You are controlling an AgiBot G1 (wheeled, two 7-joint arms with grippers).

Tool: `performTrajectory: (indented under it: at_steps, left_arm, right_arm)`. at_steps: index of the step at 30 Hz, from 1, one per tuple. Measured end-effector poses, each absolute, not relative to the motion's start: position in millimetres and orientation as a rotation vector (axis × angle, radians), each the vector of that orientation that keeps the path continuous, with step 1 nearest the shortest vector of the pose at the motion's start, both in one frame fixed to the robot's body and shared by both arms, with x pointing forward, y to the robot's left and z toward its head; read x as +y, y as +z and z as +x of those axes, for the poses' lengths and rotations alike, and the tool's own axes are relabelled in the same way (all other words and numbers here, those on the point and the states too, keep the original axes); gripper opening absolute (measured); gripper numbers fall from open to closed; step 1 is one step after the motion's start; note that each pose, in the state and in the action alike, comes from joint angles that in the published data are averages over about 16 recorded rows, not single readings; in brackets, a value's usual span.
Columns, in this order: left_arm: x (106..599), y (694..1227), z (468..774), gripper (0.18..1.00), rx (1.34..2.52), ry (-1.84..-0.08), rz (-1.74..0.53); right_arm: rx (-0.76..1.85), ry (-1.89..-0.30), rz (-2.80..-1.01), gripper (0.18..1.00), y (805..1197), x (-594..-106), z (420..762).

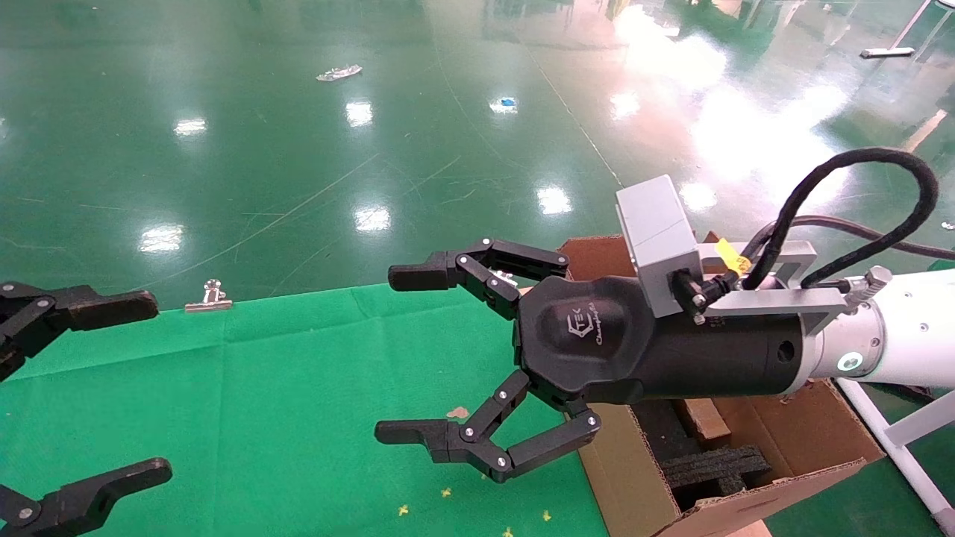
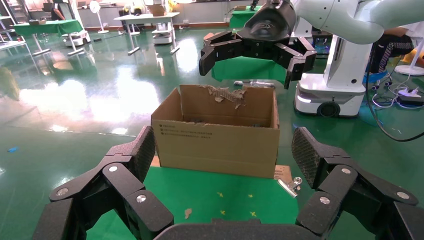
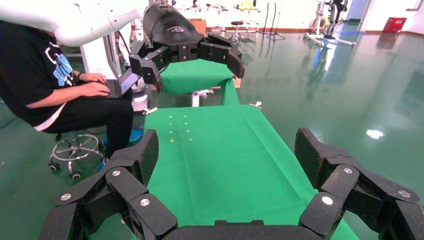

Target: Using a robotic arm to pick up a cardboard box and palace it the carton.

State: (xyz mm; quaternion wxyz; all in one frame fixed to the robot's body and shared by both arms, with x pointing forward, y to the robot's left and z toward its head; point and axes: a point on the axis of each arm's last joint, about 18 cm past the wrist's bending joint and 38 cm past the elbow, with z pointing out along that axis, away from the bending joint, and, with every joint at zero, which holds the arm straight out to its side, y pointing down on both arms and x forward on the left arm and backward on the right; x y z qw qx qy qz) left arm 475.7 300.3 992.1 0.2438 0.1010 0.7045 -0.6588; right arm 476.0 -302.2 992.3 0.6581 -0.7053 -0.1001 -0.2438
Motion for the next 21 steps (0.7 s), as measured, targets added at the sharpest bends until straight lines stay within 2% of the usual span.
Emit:
performTrajectory:
  at_steps: [21]
  left_arm:
    - [300.3,992.1,475.7,1.001,1.924,-1.800,0.276]
  right_arm:
    - [-0.227,-0.552,-1.597,1.000,992.3,-302.2,476.0]
